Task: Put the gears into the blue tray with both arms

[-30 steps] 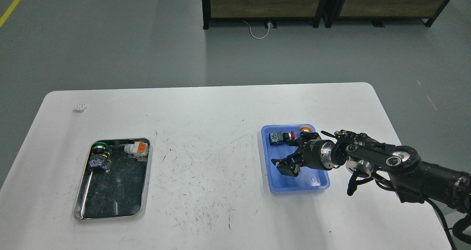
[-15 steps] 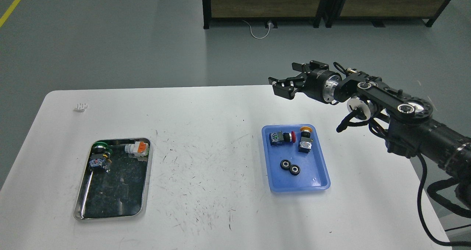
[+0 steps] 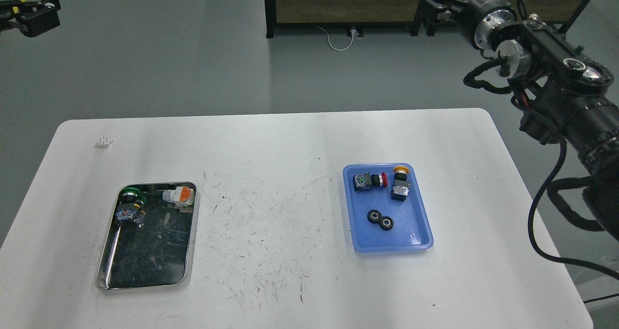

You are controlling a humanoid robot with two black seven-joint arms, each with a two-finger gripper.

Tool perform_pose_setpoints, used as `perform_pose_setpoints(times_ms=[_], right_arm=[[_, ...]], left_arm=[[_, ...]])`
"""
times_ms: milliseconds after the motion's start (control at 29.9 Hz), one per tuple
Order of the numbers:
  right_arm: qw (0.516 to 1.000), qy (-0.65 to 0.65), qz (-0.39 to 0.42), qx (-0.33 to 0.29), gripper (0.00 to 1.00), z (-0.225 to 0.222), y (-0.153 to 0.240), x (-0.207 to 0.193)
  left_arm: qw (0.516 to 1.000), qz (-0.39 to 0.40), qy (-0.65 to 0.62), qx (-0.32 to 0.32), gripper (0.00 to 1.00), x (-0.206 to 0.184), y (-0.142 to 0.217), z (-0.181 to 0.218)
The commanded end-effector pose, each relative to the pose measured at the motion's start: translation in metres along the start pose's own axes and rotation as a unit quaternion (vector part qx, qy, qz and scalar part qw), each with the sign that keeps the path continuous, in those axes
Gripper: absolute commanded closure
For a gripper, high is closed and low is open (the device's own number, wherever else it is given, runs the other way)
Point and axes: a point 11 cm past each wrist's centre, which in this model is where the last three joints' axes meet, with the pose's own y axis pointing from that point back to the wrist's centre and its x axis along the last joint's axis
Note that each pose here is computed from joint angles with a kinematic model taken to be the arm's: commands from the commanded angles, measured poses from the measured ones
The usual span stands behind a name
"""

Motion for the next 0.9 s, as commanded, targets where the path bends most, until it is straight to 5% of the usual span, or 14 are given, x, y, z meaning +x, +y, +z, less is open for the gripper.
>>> perform_pose_setpoints(times_ms=[0,334,869], right_arm=[[1.000,-0.007,0.023,0.015,0.05,-0.018,0.001,0.019],[0.999,-0.014,0.030,0.025,0.04,-0.029,0.003,0.026],[0.997,-0.014,0.054,0.054,0.01,-0.061,0.006,0.031]], left_arm=[[1.000,0.004,0.014,0.001,0.03,-0.013,-0.008,-0.002],[0.998,-0.022,0.053,-0.030,0.03,-0.050,-0.021,0.014],[0.999,-0.006,0.044,-0.032,0.01,-0.049,-0.023,0.013]])
